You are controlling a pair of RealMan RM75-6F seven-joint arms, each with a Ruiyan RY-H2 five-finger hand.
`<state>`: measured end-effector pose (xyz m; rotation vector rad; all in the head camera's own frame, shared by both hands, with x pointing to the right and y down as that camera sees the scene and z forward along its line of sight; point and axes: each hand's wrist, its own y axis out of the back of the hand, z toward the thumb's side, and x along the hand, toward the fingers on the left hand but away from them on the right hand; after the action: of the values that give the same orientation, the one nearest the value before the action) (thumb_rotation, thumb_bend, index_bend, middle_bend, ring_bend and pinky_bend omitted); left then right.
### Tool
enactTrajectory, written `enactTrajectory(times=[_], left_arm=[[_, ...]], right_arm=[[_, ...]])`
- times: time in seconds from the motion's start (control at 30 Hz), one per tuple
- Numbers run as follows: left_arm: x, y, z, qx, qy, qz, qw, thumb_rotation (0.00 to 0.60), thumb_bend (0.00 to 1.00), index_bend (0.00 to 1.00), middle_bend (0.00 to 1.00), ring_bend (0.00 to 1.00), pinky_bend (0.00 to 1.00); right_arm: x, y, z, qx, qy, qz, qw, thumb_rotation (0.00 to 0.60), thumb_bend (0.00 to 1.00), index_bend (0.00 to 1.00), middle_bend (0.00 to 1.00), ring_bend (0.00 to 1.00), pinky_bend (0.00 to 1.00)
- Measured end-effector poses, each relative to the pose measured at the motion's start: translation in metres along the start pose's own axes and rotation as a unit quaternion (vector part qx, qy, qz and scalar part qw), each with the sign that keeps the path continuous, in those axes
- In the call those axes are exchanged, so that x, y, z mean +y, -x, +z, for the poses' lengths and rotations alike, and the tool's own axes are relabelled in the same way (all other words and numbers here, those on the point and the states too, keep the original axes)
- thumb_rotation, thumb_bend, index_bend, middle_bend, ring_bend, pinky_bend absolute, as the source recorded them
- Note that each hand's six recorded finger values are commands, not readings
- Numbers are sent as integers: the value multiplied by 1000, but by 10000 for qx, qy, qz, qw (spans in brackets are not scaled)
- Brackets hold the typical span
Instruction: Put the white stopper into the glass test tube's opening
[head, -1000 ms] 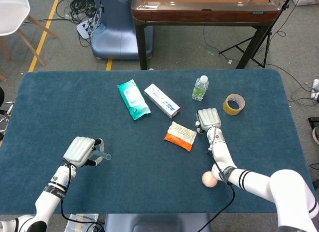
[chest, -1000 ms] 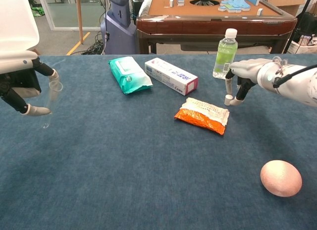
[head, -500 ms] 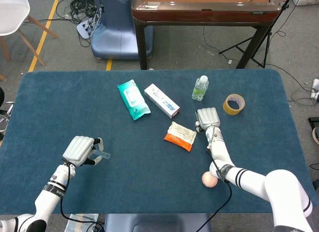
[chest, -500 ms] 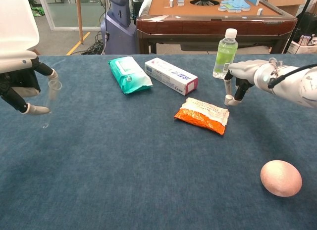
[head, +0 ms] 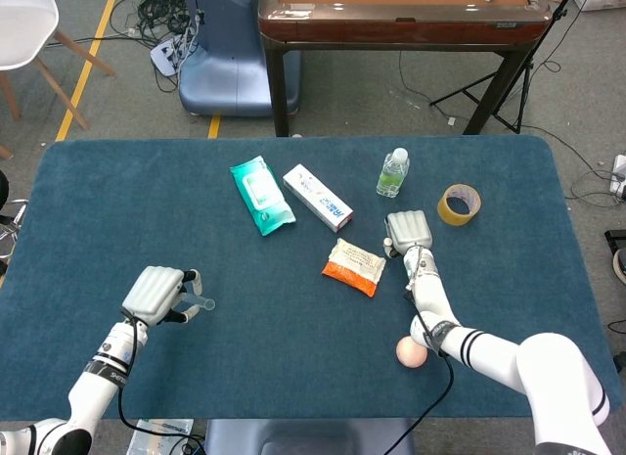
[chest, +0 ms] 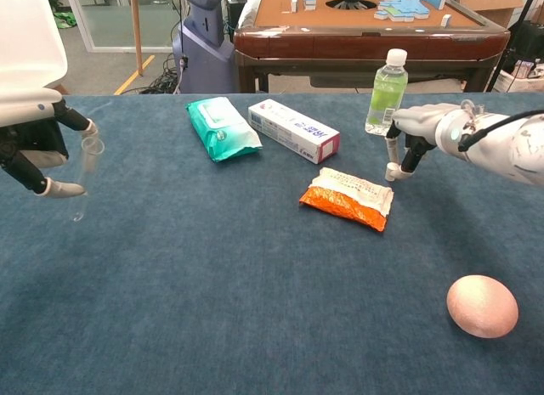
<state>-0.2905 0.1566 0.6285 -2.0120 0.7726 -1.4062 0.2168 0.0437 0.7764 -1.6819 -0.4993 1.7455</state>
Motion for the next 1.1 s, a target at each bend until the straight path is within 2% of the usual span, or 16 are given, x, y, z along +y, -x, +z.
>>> enactTrajectory(times=[0.43,0.73,0.93,1.1], left_arm=[[-2,-1,-1,14,5,-30,10000,600,270,656,1000,1000,1000],[2,-3,-3,30,-40,11,10000,600,270,656,1000,1000,1000],[7,-8,-3,55,-10,12,10000,600,270,657,1000,1000,1000],[11,-13,-1,76,225,-108,9997,600,270,658,1000,1000,1000]], right_arm=[[-1,2,2,18,27,30,10000,600,295,522,903,972,1000],[0,1,2,77,102,-11,9999,600,340,582,904,975,1000],[9,-8,-6,158,312,-150,9993,600,354,592,904,976,1000],[26,-25,-13,357,615,-341,9969,600,354,600,905,977,1000]])
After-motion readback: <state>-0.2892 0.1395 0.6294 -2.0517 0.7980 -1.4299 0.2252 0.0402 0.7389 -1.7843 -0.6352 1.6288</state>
